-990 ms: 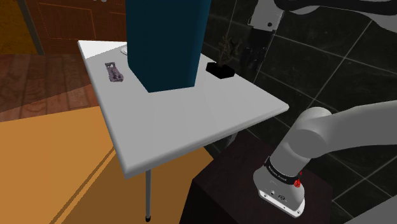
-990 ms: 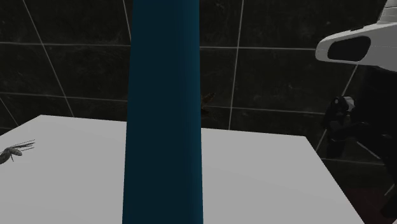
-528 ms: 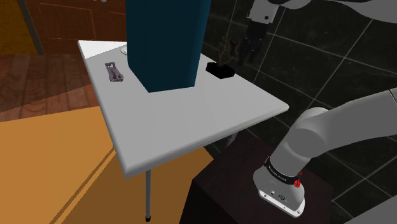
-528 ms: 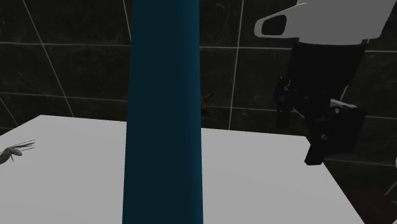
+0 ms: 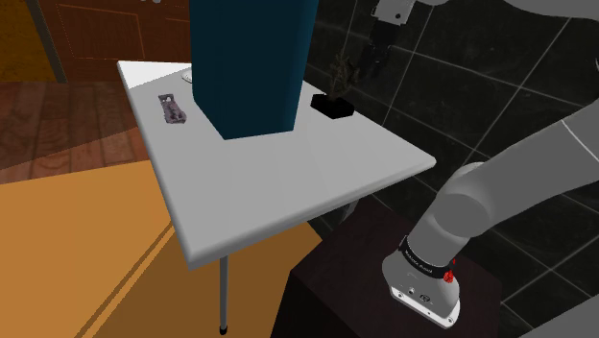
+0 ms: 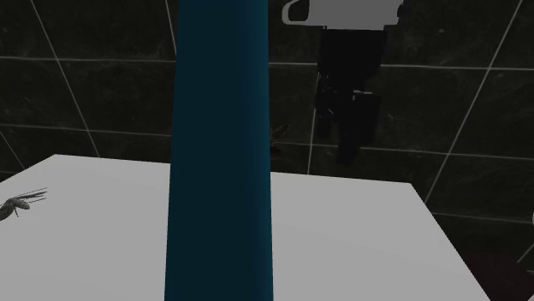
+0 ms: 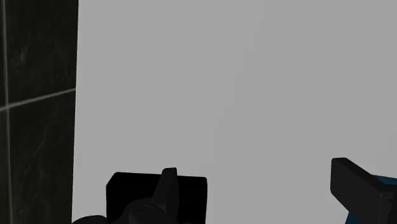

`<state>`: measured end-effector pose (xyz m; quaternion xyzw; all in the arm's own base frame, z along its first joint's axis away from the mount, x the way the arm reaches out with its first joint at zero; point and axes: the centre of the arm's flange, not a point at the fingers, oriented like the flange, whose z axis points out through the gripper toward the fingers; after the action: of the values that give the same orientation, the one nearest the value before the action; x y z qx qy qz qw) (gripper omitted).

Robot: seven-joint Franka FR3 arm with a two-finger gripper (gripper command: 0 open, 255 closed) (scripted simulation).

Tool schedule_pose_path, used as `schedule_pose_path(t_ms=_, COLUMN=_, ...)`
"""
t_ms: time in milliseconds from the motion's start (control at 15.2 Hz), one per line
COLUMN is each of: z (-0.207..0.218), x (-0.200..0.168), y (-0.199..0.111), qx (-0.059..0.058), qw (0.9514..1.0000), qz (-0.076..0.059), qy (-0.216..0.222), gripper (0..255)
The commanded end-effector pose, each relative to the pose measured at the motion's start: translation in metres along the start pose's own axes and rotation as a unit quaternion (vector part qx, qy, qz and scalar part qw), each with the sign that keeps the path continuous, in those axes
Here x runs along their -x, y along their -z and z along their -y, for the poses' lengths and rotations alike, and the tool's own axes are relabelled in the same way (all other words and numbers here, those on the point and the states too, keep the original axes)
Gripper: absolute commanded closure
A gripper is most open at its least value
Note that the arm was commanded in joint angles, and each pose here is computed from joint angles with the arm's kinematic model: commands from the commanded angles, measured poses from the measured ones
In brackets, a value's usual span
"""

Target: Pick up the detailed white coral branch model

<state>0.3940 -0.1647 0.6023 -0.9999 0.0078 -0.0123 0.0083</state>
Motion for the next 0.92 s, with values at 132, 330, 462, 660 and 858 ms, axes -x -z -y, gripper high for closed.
schedule_pose_path(t_ms=132, z=-0.042, x=-0.033, y=0.012, qx=0.0, qw=0.9999, qz=-0.013, qy=0.006, gripper=0)
schedule_pose_path(t_ms=330, z=-0.072, x=-0.055, y=0.021, qx=-0.001, qw=0.9997, qz=-0.023, qy=0.01, gripper=0)
schedule_pose_path(t_ms=462, z=-0.092, x=-0.07, y=0.028, qx=-0.002, qw=0.9995, qz=-0.029, qy=0.013, gripper=0)
schedule_pose_path(t_ms=660, z=-0.098, x=-0.074, y=0.019, qx=-0.002, qw=0.9994, qz=-0.031, qy=0.014, gripper=0)
schedule_pose_path(t_ms=858, z=-0.098, x=-0.074, y=0.003, qx=-0.002, qw=0.9994, qz=-0.031, qy=0.014, gripper=0)
